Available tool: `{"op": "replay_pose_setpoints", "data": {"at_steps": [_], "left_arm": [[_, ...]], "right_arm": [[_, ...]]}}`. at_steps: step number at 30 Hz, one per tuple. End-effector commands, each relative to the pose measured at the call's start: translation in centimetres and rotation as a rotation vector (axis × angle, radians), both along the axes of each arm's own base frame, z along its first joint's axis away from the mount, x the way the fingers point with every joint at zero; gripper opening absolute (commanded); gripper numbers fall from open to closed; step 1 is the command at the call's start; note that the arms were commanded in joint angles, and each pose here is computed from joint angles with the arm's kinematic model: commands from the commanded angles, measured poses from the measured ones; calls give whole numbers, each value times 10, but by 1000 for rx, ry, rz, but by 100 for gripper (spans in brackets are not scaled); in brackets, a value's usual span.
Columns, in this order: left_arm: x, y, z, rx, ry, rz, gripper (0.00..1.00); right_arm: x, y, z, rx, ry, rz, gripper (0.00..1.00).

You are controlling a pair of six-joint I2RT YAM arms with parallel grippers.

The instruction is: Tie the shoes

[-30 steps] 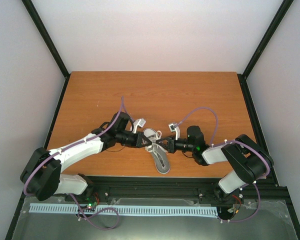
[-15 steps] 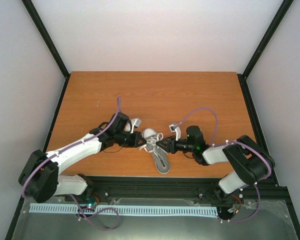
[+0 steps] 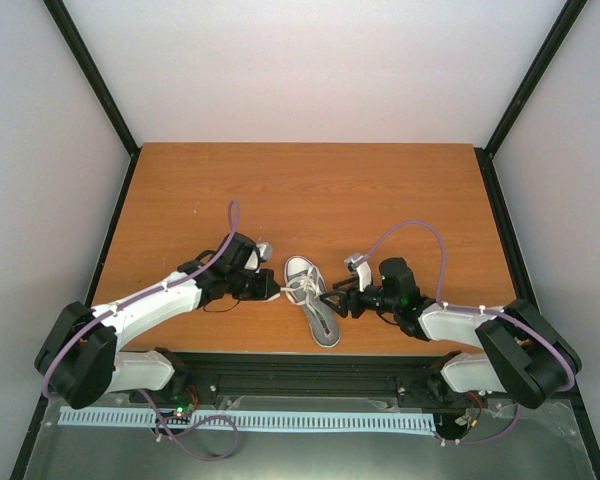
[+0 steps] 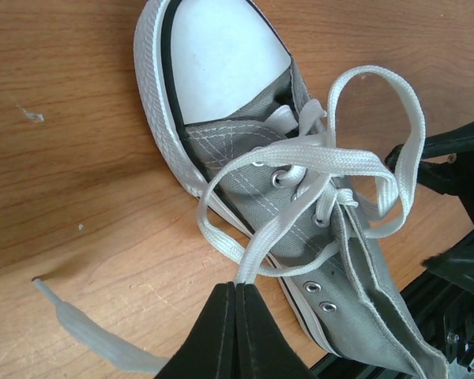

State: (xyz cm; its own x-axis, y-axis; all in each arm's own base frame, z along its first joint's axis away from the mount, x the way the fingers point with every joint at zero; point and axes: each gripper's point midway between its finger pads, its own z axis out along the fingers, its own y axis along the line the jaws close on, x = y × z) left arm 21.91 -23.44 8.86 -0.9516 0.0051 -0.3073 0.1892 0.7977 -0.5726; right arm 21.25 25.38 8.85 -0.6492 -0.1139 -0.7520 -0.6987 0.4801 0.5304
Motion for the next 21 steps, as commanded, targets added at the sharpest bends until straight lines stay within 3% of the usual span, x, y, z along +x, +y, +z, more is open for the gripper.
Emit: {"op": "replay_pose_setpoints", "data": {"at_steps": [1,9,14,21], "left_arm": [[3,6,8,15,-41,11,1],[7,11,11,20,-56,33,1],[10,18,7,17,-55,63,1],[14,48,-19,24,2,173,1]], "right_arm": [[4,-1,-13,-43,5,1,63],[6,5,-23,-52,48,29,44],[12,4,-29,-66,69,-5,5],[56,-48,-32,-187,102,-417,3]]}}
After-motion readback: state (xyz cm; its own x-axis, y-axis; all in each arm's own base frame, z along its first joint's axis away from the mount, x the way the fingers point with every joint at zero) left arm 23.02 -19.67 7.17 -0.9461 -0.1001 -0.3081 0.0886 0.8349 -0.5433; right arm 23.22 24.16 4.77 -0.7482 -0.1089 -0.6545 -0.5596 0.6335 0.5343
